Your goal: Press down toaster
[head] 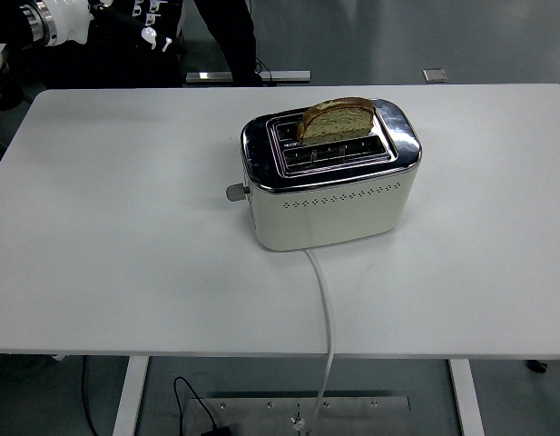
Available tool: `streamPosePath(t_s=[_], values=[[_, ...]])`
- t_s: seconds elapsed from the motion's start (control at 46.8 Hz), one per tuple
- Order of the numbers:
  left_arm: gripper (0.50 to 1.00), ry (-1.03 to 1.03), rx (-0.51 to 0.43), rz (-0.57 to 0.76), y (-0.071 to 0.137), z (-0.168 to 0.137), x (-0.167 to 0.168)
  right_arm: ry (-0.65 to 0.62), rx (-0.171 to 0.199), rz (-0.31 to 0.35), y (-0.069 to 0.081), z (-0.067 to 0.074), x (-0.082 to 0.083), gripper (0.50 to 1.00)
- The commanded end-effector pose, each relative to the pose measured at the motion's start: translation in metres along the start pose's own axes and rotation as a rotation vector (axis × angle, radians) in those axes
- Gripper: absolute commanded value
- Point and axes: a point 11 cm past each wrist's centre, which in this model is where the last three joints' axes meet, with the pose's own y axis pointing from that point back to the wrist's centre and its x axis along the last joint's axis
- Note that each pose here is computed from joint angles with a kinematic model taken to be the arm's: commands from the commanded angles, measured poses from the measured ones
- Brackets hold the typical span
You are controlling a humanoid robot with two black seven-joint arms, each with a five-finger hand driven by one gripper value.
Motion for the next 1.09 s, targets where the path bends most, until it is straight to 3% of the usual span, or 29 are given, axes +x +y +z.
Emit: streamPosePath(t_s=[0.0, 0.128, 0.299, 0.748, 1.068], values=[[1.000, 0.072, -0.050, 0.041, 0.001, 0.005, 0.009, -0.001, 0.001, 0.000, 0.000, 0.000, 0.000, 0.998], [1.000, 0.172, -0.158, 0.094, 0.004, 0.014, 0.019, 0.002, 0.000, -0.002, 0.000, 0.000, -0.001, 0.998], [1.000, 0.293, -0.209, 0.165, 0.008, 0.012, 0.031, -0.001, 0.000, -0.003, 0.000, 0.000, -0.001, 0.998], [1.000, 0.621, -0.211, 0.274, 0.001, -0.052, 0.027, -0.001, 0.000, -0.001, 0.000, 0.000, -0.001, 0.998], [1.000, 0.745, -0.239, 0.301, 0.004, -0.074, 0.025, 0.000, -0.002, 0.000, 0.000, 0.001, 0.000, 0.998]])
